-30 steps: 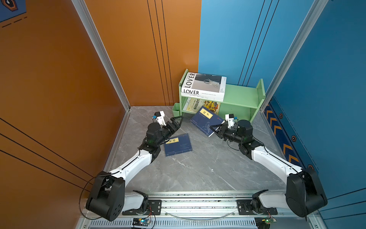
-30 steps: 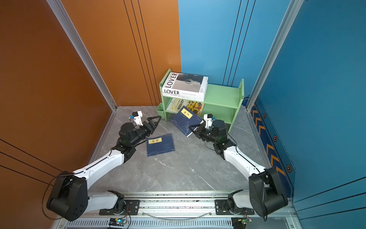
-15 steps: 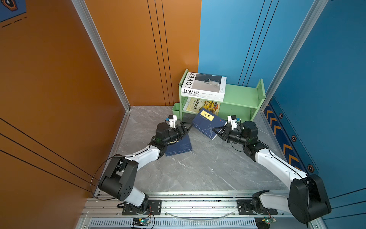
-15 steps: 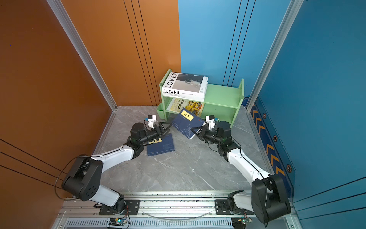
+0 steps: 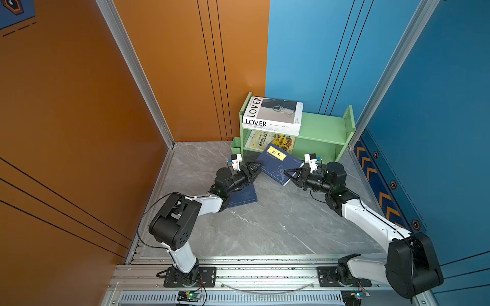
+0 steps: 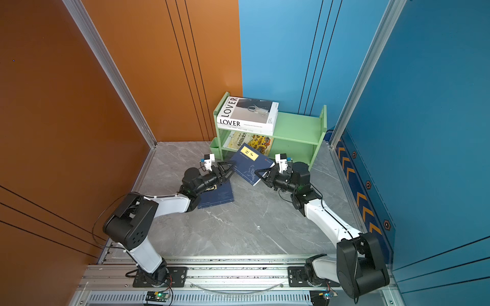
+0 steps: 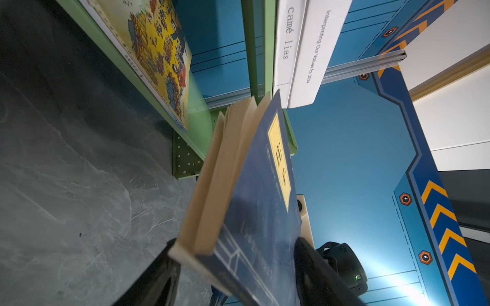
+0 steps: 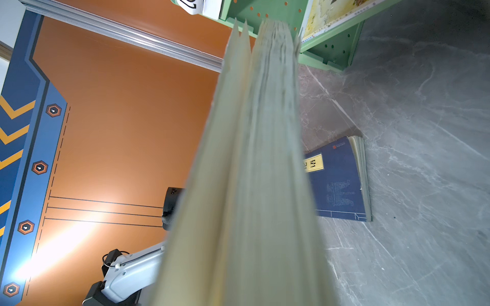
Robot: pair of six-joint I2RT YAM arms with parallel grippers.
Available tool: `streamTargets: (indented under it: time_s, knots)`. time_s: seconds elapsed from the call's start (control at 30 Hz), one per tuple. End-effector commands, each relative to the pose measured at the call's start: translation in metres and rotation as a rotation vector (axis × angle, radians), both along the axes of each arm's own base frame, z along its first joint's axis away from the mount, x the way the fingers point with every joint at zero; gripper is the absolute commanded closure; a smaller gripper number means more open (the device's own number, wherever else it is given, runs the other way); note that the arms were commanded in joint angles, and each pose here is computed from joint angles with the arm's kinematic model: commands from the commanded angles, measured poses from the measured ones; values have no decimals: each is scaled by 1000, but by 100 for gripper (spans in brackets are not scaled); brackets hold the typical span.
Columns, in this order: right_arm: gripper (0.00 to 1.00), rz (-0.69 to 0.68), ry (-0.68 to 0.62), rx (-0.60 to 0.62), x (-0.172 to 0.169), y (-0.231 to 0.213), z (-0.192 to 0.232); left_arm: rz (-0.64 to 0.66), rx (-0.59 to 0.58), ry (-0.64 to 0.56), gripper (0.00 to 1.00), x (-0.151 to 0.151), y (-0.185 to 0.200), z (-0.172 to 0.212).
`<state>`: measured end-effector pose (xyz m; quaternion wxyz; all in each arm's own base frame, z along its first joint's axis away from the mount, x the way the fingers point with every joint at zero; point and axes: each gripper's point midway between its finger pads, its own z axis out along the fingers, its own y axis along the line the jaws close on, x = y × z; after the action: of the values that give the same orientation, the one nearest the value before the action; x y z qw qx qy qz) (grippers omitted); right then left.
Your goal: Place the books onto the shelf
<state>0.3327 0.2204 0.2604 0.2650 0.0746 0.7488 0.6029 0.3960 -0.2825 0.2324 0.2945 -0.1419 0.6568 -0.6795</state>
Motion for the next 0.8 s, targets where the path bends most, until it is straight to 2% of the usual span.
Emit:
streamTargets:
  time_s: [0.0, 0.1, 0.2, 0.5, 0.63, 0.7, 0.77]
  knots:
    - [85, 30, -46, 21, -2, 3, 10, 21, -113, -89, 43, 7, 3, 34]
    - [85, 34, -37, 17, -1, 4, 6, 40, -114, -88, 51, 10, 5, 30]
    - [85, 23, -23, 10, 2, 3, 1, 61, -105, -92, 66, 10, 8, 29]
    - [84, -15, 24, 6, 21, 3, -17, 111, -50, -97, 99, 16, 11, 24]
    - [78, -51, 50, 18, 34, 2, -24, 152, -45, -106, 100, 21, 16, 22]
    - [68, -67, 62, 36, 41, 2, -28, 192, -64, -126, 100, 25, 22, 26]
    - [64, -75, 76, 61, 45, 4, -32, 226, -83, -142, 100, 31, 26, 29]
